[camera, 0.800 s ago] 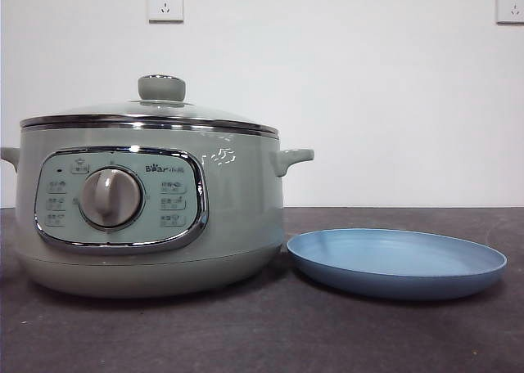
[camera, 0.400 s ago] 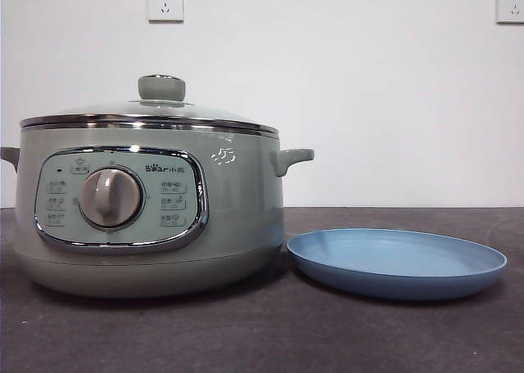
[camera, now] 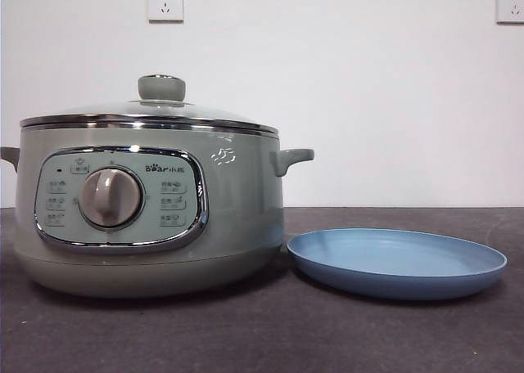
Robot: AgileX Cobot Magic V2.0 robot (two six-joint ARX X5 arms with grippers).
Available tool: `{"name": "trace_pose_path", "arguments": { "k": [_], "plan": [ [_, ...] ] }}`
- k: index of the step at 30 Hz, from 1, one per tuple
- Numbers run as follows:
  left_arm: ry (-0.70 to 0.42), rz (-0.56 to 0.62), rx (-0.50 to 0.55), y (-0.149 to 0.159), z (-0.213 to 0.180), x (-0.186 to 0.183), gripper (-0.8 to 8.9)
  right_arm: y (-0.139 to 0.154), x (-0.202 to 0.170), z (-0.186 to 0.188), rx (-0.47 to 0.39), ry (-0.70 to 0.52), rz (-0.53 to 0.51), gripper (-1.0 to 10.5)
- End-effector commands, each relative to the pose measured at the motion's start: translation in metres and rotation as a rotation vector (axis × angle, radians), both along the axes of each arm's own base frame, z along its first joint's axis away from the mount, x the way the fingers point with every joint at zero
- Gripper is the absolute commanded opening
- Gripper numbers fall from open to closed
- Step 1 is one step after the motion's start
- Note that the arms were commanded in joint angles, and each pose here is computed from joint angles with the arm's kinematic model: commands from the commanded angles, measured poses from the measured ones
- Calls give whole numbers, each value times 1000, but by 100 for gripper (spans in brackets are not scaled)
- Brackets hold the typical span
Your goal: Take the pumpkin out from the steamer,put the pumpkin in the blue plate,close the lid
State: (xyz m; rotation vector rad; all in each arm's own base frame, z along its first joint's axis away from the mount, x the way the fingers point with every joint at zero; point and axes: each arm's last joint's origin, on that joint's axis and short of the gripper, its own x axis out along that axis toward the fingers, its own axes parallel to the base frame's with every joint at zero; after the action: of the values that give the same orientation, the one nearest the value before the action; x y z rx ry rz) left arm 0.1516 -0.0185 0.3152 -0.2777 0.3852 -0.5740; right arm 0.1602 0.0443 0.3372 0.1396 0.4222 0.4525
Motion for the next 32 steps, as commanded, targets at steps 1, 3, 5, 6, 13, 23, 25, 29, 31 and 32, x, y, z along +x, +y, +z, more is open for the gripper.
{"name": "trace_pose_path", "arguments": {
  "k": [1, 3, 5, 6, 13, 23, 25, 29, 31, 32],
  "plan": [
    [-8, -5, 0, 0, 1, 0, 409, 0, 2, 0, -9, -5, 4, 442],
    [-7, 6, -6, 0, 1, 2, 408, 1, 3, 0, -5, 1, 2, 442],
    [-13, 20, -11, -1, 2, 7, 408, 1, 4, -1, 11, 16, -5, 442],
    [-18, 16, -11, -2, 3, 9, 408, 1, 4, -2, 18, 23, -9, 441],
    [26, 3, 70, -19, 18, 37, 407, 2, 5, -2, 28, 34, -7, 441],
    [55, -58, 295, -74, 30, 84, 406, 4, 4, -5, 22, 57, 3, 441],
    [62, -63, 327, -83, 25, 90, 405, 4, 4, -5, 21, 62, 3, 441],
    [102, -83, 386, -98, 9, 101, 405, 3, 4, -6, 16, 75, 2, 441],
    [129, -99, 400, -104, 1, 105, 405, 4, 4, -7, 11, 80, 4, 441],
    [142, -107, 406, -106, -2, 107, 405, 4, 4, -7, 8, 81, 5, 441]
  ]
}}
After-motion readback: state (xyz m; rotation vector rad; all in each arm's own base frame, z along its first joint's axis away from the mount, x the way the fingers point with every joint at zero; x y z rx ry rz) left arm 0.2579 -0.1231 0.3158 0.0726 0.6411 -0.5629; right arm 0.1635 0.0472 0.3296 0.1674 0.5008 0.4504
